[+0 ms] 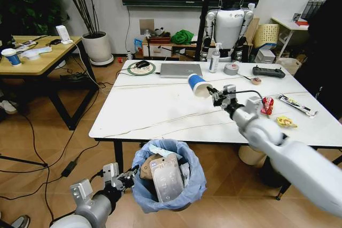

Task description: Pick up the trash bin and place the trash from the table into it.

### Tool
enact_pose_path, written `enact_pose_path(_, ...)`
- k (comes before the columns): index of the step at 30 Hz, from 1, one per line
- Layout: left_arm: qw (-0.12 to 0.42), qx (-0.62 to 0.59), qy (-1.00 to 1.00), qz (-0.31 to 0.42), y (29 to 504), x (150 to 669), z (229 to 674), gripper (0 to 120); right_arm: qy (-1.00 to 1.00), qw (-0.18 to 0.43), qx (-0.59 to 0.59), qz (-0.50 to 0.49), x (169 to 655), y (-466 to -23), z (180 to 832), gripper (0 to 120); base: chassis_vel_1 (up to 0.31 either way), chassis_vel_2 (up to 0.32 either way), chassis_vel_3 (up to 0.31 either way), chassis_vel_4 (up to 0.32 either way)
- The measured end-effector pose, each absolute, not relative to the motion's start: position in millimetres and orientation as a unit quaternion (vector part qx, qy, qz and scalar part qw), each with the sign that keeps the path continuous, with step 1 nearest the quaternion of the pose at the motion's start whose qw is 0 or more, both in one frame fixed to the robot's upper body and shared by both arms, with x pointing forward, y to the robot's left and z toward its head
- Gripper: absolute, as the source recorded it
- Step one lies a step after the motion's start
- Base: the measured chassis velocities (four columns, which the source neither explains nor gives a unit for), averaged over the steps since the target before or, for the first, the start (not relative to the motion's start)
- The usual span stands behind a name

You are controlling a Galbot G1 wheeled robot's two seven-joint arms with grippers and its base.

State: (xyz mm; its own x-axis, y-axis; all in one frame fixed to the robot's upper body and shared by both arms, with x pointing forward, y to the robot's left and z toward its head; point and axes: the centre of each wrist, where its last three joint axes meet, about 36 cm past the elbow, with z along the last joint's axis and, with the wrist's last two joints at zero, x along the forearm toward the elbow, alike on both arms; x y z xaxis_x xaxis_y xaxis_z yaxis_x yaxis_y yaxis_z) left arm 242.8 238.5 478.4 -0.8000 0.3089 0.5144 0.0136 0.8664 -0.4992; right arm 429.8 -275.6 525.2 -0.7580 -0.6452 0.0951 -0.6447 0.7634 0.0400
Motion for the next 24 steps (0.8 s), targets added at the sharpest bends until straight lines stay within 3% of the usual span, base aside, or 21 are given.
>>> enact_pose_path(12,0.304,-0.088,-0.917,0.244,238,240,481,0,-0.836,0.010,0.548,-0.015,358,-227,532,0,0.000,0.000,0.000,0.000)
enact_pose_path(24,0.302,-0.088,-0.916,0.249,236,237,485,0,-0.829,0.017,0.559,0.029,359,-236,502,0,0.000,0.000,0.000,0.000)
